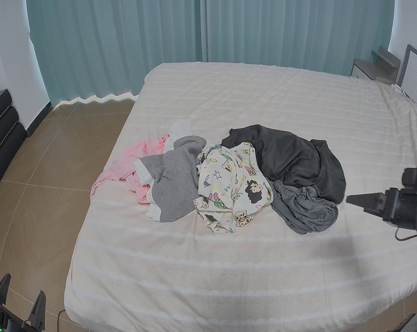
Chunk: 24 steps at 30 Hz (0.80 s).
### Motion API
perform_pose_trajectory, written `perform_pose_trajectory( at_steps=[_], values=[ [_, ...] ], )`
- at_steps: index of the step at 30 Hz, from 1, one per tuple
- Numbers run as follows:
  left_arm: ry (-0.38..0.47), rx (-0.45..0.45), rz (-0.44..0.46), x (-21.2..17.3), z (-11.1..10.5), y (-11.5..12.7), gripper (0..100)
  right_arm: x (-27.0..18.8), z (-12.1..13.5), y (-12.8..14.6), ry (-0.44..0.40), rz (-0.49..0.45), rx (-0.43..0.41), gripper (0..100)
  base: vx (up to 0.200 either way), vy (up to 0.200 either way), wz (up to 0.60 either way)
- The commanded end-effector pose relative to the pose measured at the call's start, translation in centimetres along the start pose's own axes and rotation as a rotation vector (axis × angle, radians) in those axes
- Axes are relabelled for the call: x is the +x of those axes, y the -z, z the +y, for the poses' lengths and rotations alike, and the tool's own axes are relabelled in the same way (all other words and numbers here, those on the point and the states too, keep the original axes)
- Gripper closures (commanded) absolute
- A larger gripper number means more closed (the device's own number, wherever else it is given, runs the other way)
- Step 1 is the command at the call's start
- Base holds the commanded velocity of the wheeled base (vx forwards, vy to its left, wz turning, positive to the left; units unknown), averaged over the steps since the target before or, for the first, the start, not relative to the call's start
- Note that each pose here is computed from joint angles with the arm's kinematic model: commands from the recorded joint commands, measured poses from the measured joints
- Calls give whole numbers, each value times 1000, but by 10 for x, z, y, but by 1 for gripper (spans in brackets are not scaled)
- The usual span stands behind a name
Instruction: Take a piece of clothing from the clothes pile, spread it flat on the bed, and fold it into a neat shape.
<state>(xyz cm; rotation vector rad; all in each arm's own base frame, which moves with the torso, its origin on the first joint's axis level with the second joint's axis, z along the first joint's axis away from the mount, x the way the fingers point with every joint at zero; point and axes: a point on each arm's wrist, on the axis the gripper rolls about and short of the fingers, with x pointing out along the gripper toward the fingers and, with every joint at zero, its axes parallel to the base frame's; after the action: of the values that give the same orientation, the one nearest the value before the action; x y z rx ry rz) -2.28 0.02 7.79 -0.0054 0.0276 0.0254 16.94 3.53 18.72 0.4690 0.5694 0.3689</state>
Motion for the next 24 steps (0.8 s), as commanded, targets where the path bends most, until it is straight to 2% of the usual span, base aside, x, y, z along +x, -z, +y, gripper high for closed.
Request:
perform_pose_trajectory(
  at_steps=[1,2,3,6,9,13,19,24],
  values=[
    [-1,1,-9,-1,0,3,0,166,30,7,-23,252,197,0,0,0,0],
    [-1,1,-9,-1,0,3,0,170,32,8,-15,246,205,0,0,0,0],
    [-1,1,-9,-1,0,3,0,185,43,15,21,218,249,0,0,0,0],
    [-1,1,-9,-1,0,3,0,197,53,21,48,175,282,0,0,0,0],
    [-1,1,-9,-1,0,3,0,213,69,33,55,118,254,0,0,0,0],
    [-1,1,-9,-1,0,3,0,232,85,35,46,128,205,0,0,0,0],
    [-1,1,-9,-1,0,3,0,264,94,36,182,146,162,0,0,0,0],
    [-1,1,-9,-1,0,3,0,262,91,40,209,164,155,0,0,0,0]
  ],
)
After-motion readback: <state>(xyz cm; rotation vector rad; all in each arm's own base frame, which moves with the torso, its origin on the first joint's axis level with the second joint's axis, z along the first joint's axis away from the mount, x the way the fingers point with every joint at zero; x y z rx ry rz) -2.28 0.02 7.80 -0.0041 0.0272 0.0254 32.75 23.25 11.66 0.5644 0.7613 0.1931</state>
